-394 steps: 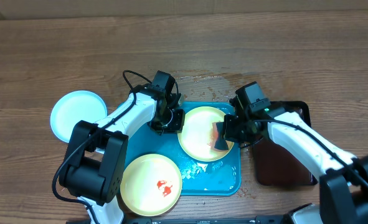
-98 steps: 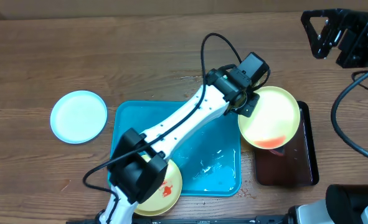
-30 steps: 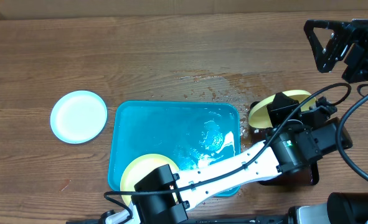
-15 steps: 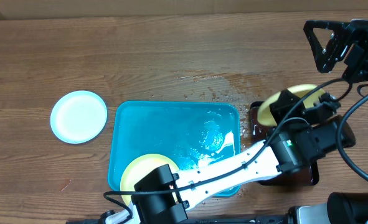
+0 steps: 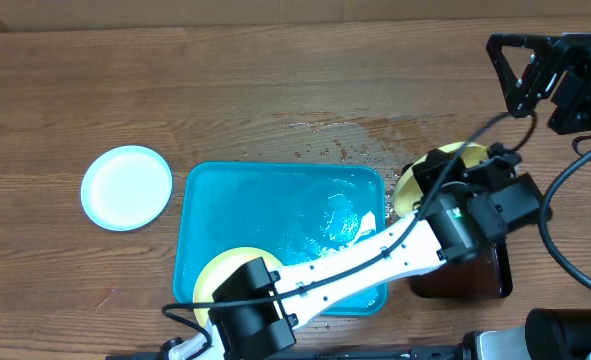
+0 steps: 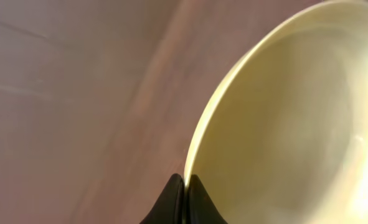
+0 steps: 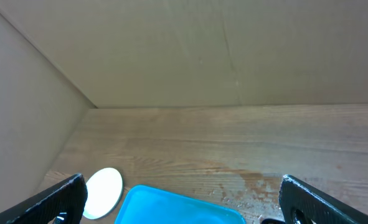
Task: Clean dirty plates on tray and stack at the side
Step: 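Tilt the yellow plate over the black tray to drain it, then carry the yellow plate left and stack it on the white plate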
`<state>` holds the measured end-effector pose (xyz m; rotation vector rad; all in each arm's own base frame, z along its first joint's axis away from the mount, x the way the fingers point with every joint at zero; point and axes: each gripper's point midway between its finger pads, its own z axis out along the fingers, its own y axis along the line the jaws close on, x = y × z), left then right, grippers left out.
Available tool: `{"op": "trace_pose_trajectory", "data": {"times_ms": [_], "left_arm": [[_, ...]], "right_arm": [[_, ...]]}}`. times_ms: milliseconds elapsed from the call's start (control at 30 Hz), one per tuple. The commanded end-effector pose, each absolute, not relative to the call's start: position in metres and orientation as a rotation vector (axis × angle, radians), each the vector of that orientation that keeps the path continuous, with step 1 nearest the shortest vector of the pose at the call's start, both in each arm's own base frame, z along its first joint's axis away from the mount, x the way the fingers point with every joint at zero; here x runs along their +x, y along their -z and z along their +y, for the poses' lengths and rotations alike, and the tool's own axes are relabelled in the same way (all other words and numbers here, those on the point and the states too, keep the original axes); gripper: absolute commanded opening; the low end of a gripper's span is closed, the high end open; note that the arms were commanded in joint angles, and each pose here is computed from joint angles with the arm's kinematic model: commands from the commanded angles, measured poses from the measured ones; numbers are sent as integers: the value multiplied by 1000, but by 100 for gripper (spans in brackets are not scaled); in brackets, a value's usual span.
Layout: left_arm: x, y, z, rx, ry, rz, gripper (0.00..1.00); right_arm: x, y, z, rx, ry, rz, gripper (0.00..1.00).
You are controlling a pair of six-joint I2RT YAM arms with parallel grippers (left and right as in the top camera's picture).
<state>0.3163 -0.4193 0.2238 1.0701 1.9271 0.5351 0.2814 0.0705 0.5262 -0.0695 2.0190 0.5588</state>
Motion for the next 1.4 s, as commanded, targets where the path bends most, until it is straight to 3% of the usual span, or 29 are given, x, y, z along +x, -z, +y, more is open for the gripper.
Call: {"op": "trace_pose_trajectory", "data": {"times_ms": [0, 400, 700, 1033, 1367], "left_arm": [[323, -222, -418, 894, -150, 2198, 4], [394, -206, -310, 388, 433, 2720, 5], [431, -195, -209, 58, 438, 2819, 5], [389, -179, -125, -201, 417, 2715, 5], [313, -145, 20, -799, 325, 2559, 4]], "right_arm": [[284, -526, 72, -78, -561, 2020, 100], [287, -521, 72, -72, -564, 2042, 100], [287, -521, 72, -71, -565, 2042, 100], [288, -516, 79, -90, -617, 2064, 100], [298, -489, 88, -90, -701, 2170, 100]]}}
